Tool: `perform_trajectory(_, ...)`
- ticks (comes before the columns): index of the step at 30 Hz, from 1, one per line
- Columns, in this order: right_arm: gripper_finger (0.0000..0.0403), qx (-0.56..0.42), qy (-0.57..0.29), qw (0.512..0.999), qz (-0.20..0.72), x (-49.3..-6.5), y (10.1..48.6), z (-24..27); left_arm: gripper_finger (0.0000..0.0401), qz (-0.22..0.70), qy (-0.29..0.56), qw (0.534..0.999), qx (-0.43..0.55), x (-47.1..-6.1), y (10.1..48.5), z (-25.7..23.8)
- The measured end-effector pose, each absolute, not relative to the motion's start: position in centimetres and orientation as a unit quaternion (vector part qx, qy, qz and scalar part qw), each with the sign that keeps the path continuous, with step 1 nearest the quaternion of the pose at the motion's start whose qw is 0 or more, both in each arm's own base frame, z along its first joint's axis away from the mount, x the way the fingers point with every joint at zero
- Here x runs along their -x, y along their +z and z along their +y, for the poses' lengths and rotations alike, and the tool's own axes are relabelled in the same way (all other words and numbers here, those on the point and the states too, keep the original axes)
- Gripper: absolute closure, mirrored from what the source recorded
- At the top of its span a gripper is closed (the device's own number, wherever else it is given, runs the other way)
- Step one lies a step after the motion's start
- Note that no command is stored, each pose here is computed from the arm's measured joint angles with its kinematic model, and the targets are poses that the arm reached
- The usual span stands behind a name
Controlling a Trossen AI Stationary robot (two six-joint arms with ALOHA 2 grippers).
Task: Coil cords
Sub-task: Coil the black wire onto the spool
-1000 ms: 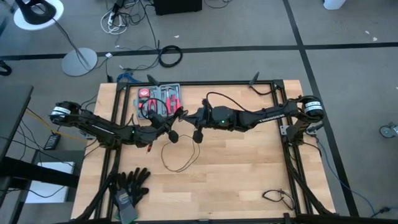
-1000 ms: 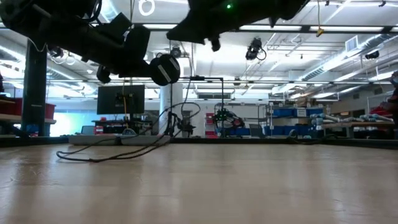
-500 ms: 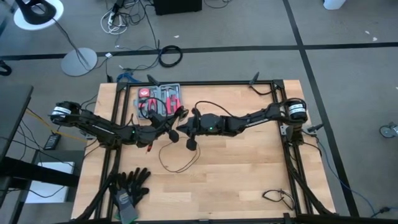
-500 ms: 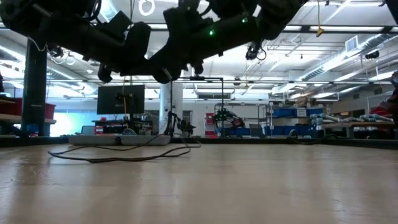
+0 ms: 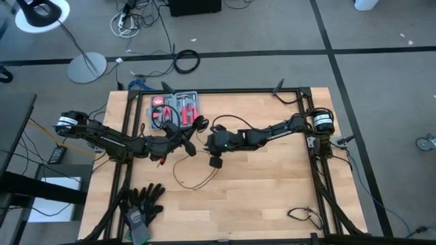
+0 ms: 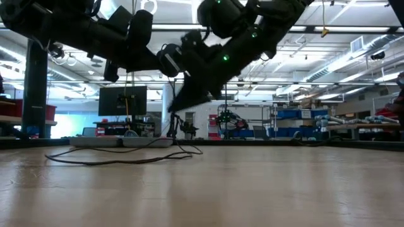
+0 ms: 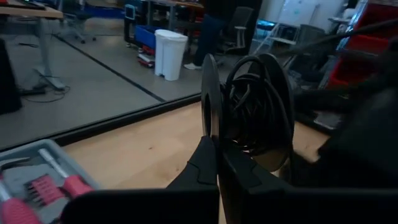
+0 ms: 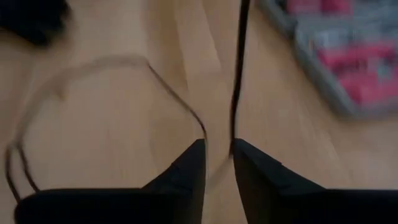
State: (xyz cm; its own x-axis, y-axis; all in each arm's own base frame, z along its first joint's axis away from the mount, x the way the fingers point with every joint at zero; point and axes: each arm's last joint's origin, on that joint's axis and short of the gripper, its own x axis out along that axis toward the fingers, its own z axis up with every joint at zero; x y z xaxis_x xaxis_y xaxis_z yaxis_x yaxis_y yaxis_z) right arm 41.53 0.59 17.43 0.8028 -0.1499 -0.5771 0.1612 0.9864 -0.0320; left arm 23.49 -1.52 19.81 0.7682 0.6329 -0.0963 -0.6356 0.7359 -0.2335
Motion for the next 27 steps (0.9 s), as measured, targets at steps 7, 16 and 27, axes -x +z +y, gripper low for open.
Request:
perform_trajectory(7, 0.0305, -0.018, -0.104, 0.931, 0.349, -40.3, 15.7, 0.4, 0.0401, -0.025, 0.31, 0.94, 0.144, -23.6, 20.5, -1.7)
perform_trajectory(16, 0.0307, -0.053, -0.077, 0.971, 0.221, -39.2, 14.3, 1.1, 0.0401, -0.024, 0.301, 0.943, 0.14, -23.7, 20.6, -1.7)
perform_trajectory(27, 0.0311, -0.089, -0.116, 0.98, 0.136, -37.7, 13.3, -0.5, 0.0401, -0.031, 0.3, 0.943, 0.144, -23.7, 20.7, -1.7)
